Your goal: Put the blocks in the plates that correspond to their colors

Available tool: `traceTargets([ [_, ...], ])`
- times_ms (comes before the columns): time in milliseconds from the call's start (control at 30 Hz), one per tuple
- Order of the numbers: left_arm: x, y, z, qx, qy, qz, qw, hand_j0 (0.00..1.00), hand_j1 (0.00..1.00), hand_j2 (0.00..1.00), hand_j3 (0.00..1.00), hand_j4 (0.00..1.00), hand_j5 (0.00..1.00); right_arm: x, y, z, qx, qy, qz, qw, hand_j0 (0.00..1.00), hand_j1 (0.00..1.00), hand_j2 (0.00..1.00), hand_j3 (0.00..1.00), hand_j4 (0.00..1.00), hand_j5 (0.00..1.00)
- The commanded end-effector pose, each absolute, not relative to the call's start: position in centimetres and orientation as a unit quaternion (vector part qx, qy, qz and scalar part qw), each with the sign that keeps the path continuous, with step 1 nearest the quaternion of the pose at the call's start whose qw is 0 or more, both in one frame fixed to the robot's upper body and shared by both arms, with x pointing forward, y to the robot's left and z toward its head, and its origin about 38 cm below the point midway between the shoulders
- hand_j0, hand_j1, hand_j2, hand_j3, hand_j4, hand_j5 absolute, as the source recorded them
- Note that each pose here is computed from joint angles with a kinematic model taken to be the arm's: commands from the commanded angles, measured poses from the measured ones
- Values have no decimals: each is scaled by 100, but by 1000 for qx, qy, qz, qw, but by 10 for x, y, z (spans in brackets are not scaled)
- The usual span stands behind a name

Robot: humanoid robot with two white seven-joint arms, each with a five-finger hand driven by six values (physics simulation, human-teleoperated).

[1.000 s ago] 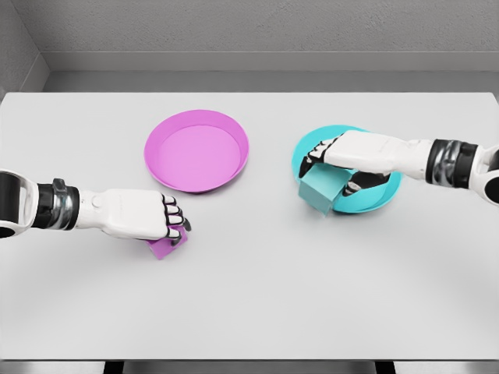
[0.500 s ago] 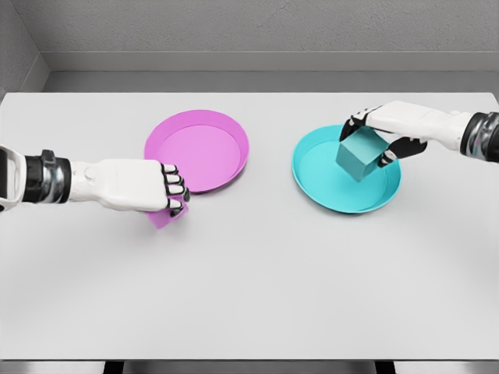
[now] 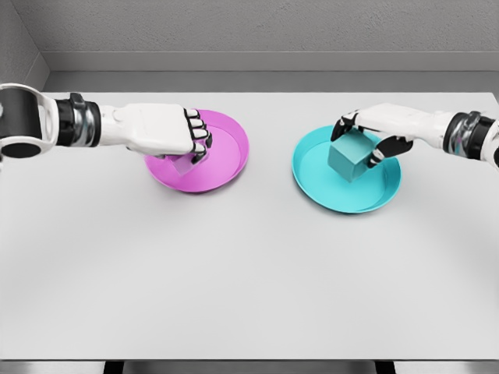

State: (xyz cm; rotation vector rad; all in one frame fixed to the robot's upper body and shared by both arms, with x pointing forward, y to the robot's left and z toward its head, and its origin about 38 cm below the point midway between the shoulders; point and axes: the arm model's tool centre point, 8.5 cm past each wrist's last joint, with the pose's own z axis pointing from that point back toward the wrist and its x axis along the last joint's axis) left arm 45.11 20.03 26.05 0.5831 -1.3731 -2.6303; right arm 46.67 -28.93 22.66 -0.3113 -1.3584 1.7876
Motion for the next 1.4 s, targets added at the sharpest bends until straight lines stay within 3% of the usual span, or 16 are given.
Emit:
traceTargets([
  [0,467,188,250,190,-451,-869,74,34,34,34,34,34,34,466,-284,224,-118,-544,715,422,73,73,73,73,73,73],
  [33,474,185,249,191,-447,-870,80,34,34,34,34,34,34,468,-287,224,-123,-540,711,433,100,100,100,100,100,100],
  [333,497,167,235,196,-434,-874,95,43,43,43,43,43,43,468,-289,226,-127,-538,709,438,100,100,100,100,100,100],
  [433,501,160,230,195,-432,-875,97,62,62,62,62,62,62,468,-292,228,-131,-538,708,438,100,100,100,100,100,100],
  [500,502,159,230,195,-431,-875,98,87,87,87,87,87,87,468,-302,236,-142,-542,703,438,100,100,100,100,100,100],
  [533,502,159,229,196,-430,-876,97,88,88,88,88,88,88,467,-316,243,-155,-540,700,441,100,100,100,100,100,100],
  [600,503,157,228,199,-426,-878,93,100,100,100,100,100,100,462,-330,253,-163,-552,699,424,100,100,100,100,100,100],
  [700,503,157,228,201,-424,-879,92,100,100,100,100,100,100,446,-363,253,-174,-557,695,420,100,100,100,100,100,100],
  [933,494,149,250,191,-459,-864,78,100,100,100,100,100,100,419,-390,243,-168,-563,707,394,100,100,100,100,100,100],
  [1233,442,212,309,198,-505,-837,68,100,100,100,100,100,100,411,-386,226,-146,-557,716,393,100,100,100,100,100,100],
  [1367,427,259,306,182,-515,-828,129,100,100,100,100,100,100,411,-386,225,-145,-558,716,394,100,100,100,100,100,100],
])
